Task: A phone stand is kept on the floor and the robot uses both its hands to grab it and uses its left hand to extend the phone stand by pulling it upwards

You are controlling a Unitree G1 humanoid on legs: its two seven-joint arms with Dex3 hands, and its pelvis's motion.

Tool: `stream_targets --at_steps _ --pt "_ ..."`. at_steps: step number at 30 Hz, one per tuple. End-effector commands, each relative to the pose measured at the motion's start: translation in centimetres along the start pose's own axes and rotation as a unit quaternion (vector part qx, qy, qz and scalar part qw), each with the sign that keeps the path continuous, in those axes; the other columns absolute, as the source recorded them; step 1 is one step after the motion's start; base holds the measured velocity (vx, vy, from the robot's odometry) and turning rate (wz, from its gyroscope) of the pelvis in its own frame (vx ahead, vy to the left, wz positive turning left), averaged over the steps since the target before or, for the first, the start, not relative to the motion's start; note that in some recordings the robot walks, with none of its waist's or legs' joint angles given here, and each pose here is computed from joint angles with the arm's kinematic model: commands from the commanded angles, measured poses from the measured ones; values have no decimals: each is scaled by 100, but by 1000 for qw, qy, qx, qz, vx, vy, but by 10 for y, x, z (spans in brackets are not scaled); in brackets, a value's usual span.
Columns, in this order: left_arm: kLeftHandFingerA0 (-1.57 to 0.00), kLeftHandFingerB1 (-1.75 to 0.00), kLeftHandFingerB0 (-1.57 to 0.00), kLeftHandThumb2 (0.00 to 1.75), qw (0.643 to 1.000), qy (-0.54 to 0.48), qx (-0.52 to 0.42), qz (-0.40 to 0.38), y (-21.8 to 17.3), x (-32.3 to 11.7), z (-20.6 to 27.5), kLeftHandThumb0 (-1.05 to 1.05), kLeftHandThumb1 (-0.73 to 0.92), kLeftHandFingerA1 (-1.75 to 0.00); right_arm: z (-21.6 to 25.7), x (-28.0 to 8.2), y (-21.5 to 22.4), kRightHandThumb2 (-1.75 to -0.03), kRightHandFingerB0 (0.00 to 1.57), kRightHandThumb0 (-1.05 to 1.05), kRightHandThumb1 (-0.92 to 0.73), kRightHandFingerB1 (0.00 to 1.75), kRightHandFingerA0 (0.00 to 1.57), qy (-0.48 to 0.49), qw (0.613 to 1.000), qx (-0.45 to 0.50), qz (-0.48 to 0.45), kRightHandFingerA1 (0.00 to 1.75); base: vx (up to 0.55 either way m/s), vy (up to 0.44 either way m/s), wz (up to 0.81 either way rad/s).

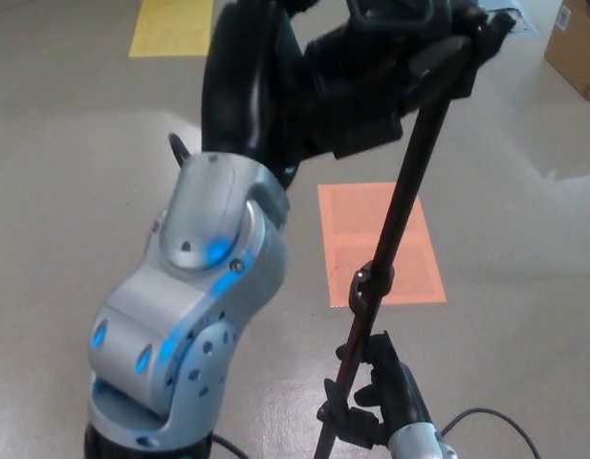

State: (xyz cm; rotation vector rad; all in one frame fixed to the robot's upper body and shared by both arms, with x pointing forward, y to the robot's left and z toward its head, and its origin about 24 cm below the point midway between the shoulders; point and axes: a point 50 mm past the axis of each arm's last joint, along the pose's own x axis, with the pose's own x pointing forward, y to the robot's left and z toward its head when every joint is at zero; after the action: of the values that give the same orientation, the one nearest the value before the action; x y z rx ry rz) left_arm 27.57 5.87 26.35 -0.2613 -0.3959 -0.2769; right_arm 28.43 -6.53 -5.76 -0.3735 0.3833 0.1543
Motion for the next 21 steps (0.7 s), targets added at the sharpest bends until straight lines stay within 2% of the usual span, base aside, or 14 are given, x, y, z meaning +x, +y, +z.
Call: stream_targets --at_steps 1,3,4,6,9,10,12,14,15,17,18,19,20,21 --pt "-88 -170 -83 59 991 -117 -40 -44 -38 15 83 -18 63 -175 -11 -21 49 -96 103 -56 -67 142 117 33 996 65 55 150 0 0 0" --pt "-87 -174 -70 60 991 -125 -32 -45 -38 16 87 -22 64 -173 -12 -22 49 -96 103 -56 -66 142 117 36 996 66 55 150 0 0 0" --pt "-86 -169 -79 59 990 -128 -33 -46 -38 17 89 -21 64 -174 -13 -22 49 -96 104 -58 -66 143 120 36 996 66 55 152 0 0 0" --pt "-91 -174 -72 64 988 -140 -33 -48 -39 20 98 -21 59 -171 -15 -23 48 -97 106 -59 -65 144 118 38 995 68 55 151 0 0 0" --pt "-89 -169 -80 59 985 -160 -25 -56 -42 24 112 -18 61 -175 -17 -23 47 -96 107 -58 -66 145 121 44 995 70 54 153 0 0 0" --pt "-88 -168 -79 59 984 -166 -25 -59 -42 25 116 -18 63 -175 -18 -23 48 -85 111 -33 -74 175 130 46 995 72 54 175 0 0 0" --pt "-85 -170 -77 59 983 -171 -35 -63 -44 26 121 -20 67 -175 -19 -24 47 -78 104 -30 -75 175 122 49 995 69 52 175 0 0 0" --pt "-86 -170 -79 60 983 -172 -33 -62 -45 26 124 -22 68 -175 -20 -24 48 -82 109 -31 -73 175 128 52 995 65 51 175 0 0 0" --pt "-84 -169 -76 60 983 -173 -28 -62 -45 25 126 -19 68 -175 -21 -25 48 -97 109 -59 -66 146 123 52 995 67 54 154 0 0 0" --pt "-85 -171 -70 59 983 -171 -27 -61 -45 25 125 -23 67 -174 -22 -25 48 -96 109 -59 -65 146 123 54 995 66 55 154 0 0 0" --pt "-85 -169 -77 59 983 -170 -31 -61 -44 26 125 -20 66 -174 -23 -25 48 -95 107 -58 -65 145 122 55 995 68 54 154 0 0 0" --pt "-85 -175 -69 59 983 -169 -31 -61 -44 26 124 -22 67 -174 -23 -26 48 -83 110 -35 -72 175 128 56 995 69 54 175 0 0 0" --pt "-85 -175 -69 59 983 -168 -31 -60 -44 26 124 -22 67 -174 -24 -26 49 -83 110 -35 -72 175 128 58 994 71 53 175 0 0 0" --pt "-85 -175 -71 60 984 -167 -32 -57 -43 26 124 -21 67 -175 -24 -26 48 -97 107 -59 -63 144 121 54 995 69 52 151 0 0 0"
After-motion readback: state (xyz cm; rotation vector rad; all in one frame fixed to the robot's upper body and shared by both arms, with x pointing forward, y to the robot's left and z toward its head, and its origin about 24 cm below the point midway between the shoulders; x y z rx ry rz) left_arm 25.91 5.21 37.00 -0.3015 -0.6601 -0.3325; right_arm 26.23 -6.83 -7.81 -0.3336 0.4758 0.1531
